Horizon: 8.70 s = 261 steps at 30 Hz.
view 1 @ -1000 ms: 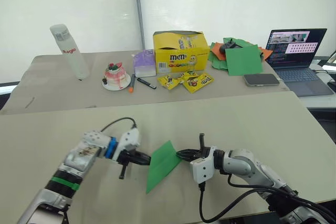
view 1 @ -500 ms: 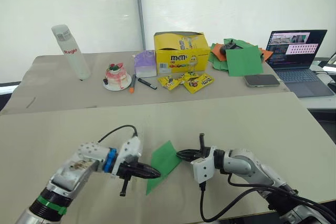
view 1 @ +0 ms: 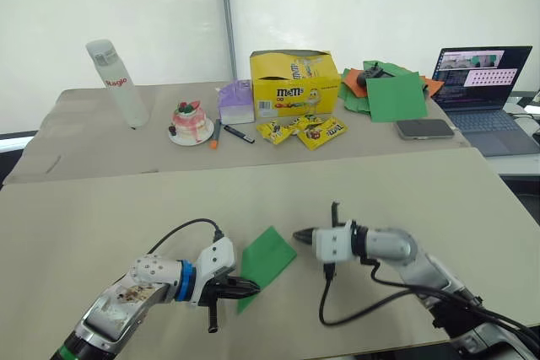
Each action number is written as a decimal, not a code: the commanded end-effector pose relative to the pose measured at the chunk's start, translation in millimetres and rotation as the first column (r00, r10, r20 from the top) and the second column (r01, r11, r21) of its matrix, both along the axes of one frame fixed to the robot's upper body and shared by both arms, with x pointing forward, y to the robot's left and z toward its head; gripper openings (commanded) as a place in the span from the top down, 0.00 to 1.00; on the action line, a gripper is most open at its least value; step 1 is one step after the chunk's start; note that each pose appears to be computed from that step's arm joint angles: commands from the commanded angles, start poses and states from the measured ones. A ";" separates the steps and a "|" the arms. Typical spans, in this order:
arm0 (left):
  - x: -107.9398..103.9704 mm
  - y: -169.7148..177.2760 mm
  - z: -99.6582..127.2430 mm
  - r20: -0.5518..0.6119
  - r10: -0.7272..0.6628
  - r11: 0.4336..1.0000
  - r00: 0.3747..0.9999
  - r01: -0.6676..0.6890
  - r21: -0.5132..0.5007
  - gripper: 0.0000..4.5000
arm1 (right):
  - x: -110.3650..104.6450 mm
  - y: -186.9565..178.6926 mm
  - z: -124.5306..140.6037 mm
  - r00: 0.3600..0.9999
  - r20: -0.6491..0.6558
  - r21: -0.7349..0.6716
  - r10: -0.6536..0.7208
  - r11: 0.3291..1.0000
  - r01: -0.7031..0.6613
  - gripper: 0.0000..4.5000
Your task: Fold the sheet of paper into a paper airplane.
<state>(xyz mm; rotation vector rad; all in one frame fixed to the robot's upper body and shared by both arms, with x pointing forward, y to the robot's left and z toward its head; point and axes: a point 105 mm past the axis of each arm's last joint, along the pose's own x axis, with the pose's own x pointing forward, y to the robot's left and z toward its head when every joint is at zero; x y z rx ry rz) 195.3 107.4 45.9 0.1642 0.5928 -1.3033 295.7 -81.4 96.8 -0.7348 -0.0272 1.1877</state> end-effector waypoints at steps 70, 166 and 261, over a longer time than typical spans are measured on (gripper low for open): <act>79.0 30.3 54.6 0.158 0.219 0.963 0.963 -0.187 -0.193 1.00 | 8.1 20.2 -15.1 0.594 -0.789 0.157 -0.158 0.883 0.443 1.00; 68.9 31.1 34.4 0.100 0.146 0.960 0.984 -0.116 -0.256 1.00 | -37.9 4.7 -59.2 0.974 -0.111 -0.156 0.196 0.965 -0.212 1.00; 51.0 58.4 89.3 0.200 0.121 0.984 0.972 -0.091 -0.154 1.00 | -47.9 24.2 62.2 0.930 -0.306 0.031 0.204 0.978 -0.204 1.00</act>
